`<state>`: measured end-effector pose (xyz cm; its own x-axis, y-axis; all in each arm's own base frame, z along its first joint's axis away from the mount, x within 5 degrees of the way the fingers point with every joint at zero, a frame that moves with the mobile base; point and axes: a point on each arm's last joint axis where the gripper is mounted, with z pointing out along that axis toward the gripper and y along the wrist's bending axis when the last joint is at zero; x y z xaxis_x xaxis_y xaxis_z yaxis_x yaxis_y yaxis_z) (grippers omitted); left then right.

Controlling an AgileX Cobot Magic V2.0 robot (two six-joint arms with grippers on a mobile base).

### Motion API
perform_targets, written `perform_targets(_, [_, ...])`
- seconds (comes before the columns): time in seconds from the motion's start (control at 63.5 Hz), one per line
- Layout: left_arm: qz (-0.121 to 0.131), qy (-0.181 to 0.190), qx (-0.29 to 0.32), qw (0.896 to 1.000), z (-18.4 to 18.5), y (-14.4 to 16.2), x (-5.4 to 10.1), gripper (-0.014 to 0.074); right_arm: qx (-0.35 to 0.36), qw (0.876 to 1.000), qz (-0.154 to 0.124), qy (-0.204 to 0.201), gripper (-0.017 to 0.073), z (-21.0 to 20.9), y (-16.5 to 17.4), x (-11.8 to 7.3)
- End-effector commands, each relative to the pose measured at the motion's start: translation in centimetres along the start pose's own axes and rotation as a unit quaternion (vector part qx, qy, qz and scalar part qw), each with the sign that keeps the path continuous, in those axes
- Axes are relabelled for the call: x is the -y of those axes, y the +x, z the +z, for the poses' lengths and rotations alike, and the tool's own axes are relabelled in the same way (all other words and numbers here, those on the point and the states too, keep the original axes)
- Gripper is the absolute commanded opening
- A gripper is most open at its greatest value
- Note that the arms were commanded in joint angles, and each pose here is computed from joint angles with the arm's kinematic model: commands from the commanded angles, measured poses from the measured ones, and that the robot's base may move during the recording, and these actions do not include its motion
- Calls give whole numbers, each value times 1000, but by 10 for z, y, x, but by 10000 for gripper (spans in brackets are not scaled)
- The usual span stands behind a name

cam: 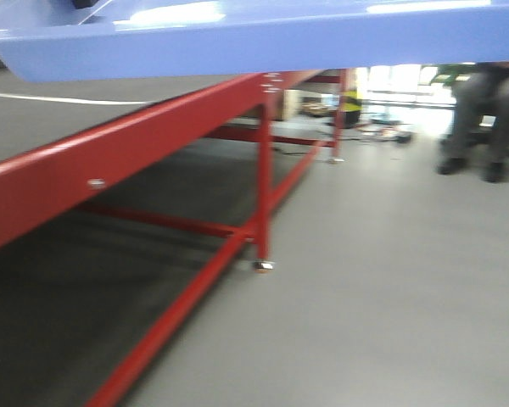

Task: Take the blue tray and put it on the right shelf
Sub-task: 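Drive the base across the floor toward the steel shelf, holding the tray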

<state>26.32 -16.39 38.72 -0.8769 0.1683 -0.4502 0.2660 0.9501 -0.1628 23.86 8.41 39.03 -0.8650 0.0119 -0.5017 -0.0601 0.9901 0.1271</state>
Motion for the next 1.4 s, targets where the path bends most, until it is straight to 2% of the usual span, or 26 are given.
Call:
perform_targets(0.0, [21, -7, -27, 999, -20, 11, 0, -48, 59, 998, -12, -6, 57, -17, -8, 1])
perform_targets(1.385, [21, -6, -27, 999, -20, 11, 0, -48, 59, 998, -12, -6, 57, -17, -8, 1])
